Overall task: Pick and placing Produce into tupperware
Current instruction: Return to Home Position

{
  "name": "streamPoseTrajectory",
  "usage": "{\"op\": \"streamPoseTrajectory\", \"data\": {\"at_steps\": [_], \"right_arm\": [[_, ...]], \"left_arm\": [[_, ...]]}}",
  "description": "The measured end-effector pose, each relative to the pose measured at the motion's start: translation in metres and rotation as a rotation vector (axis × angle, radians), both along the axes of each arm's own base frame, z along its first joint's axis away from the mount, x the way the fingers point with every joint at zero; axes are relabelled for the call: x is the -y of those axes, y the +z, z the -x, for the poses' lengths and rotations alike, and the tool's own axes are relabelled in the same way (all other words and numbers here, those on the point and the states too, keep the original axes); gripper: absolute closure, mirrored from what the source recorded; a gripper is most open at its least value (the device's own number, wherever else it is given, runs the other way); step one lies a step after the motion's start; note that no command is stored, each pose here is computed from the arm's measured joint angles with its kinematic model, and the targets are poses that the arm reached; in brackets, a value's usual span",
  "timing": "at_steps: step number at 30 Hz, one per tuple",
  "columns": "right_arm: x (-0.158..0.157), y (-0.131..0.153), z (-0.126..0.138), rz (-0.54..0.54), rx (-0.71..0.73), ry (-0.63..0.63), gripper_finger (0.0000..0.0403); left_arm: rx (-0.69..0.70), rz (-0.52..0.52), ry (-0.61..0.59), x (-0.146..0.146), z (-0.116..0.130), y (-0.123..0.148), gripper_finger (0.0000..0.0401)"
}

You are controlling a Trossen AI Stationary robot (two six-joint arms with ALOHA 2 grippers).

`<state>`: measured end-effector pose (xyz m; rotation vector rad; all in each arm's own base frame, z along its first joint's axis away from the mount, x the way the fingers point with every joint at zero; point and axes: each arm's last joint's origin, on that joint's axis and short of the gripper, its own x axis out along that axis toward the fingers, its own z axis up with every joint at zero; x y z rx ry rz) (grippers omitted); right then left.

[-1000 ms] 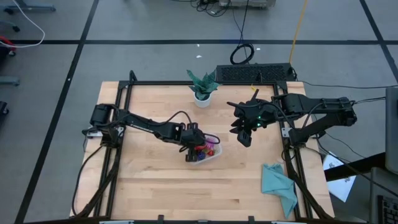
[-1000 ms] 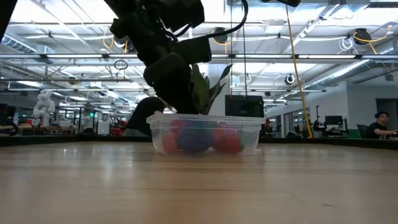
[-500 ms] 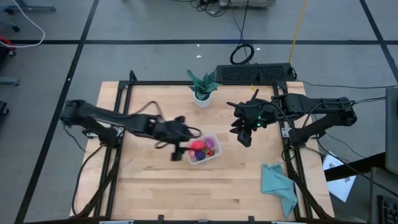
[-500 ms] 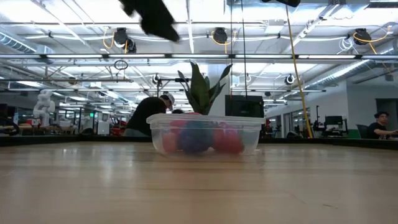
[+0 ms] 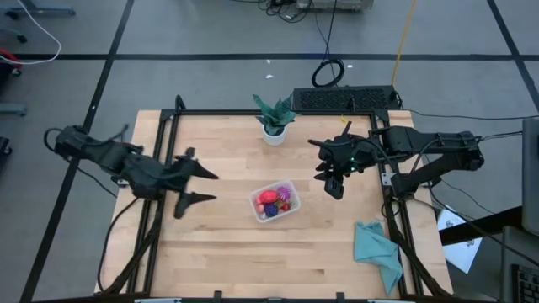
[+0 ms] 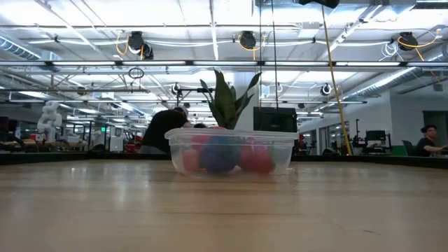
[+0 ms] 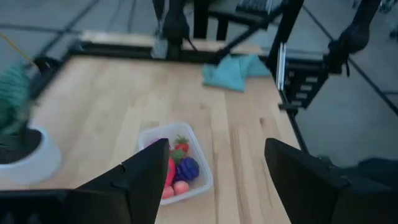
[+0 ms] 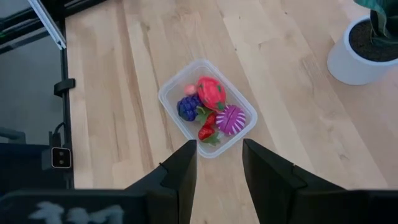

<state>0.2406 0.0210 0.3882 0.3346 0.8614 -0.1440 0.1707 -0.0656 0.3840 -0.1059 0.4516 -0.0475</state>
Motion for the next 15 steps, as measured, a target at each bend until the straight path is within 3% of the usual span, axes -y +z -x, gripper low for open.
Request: {"op": "streamPoseTrajectory", "data": {"at_steps": [7,15], "right_arm": [[0.001,0.003,0.003,0.039,0.012,0.038,0.0282],[0.010,0.003,0.004,0.110,0.015,0.078,0.0282]], "left_arm": [[0.036,0.003,0.037,-0.002,0.028,0.007,0.0151],[-0.070,-0.120,0.059,-0.005,0.034,-0.004,0.0159]]}}
